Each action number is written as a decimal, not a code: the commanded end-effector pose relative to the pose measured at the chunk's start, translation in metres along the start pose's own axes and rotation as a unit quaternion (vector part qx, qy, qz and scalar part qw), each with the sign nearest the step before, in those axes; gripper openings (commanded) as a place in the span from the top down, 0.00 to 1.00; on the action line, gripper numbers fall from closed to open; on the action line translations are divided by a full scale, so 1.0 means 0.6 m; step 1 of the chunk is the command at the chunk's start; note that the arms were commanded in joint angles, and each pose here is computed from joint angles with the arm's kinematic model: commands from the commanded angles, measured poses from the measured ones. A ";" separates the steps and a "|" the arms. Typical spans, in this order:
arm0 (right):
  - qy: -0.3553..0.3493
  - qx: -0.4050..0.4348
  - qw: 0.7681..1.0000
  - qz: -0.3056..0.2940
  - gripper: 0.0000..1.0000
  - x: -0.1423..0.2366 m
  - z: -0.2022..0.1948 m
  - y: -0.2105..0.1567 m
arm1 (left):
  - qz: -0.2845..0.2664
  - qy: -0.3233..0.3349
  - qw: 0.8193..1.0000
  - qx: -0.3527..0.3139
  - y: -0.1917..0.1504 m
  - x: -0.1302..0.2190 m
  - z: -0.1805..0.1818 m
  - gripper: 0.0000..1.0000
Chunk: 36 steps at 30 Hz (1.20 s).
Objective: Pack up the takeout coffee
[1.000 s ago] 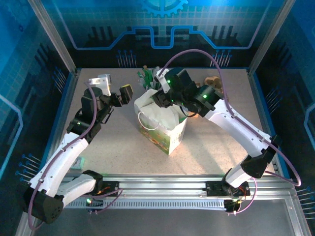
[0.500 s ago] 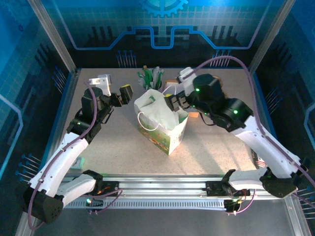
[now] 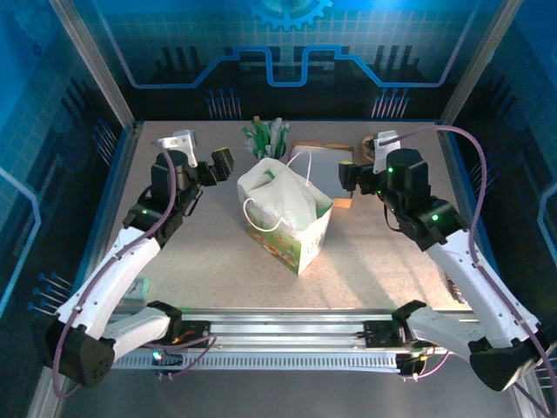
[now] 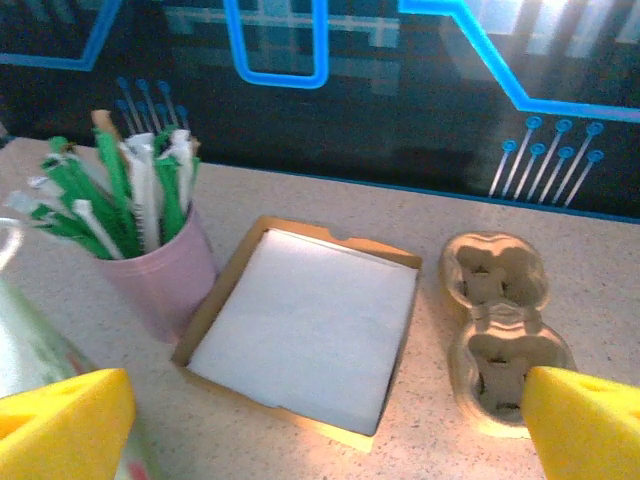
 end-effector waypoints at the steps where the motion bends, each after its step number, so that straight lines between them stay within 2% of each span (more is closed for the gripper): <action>1: -0.046 -0.029 0.997 -0.056 0.00 0.000 -0.030 0.006 | -0.022 0.018 0.999 0.018 0.021 0.006 -0.002 0.01; 4: -0.096 -0.027 0.991 -0.091 0.00 -0.012 -0.054 -0.026 | -0.025 0.038 0.999 0.009 0.023 0.005 0.005 0.01; 8: -0.150 0.002 0.981 -0.121 0.00 -0.033 -0.075 -0.082 | 0.000 0.059 0.998 0.010 0.009 0.002 0.018 0.01; 22: -0.241 0.012 0.970 -0.027 0.00 -0.132 -0.138 -0.204 | 0.021 0.089 0.996 0.023 -0.038 -0.002 0.064 0.01; 33: -0.236 0.020 0.971 0.012 0.00 -0.175 -0.166 -0.283 | 0.028 0.101 0.994 0.011 -0.064 -0.011 0.081 0.01; 36: -0.226 -0.008 0.974 0.018 0.00 -0.184 -0.168 -0.301 | 0.026 0.103 0.994 0.007 -0.066 -0.012 0.083 0.01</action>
Point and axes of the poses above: each hand's point on the last joint's axis, 136 mm out from that joint toward the fingers, its own x axis back along the fingers, its own z axis along the line the jaws close on, y = z × x, the point moved 6 cm from there along x, back along the fingers, and after that the axes turned 6 degrees about x, right-handed, at the moved point
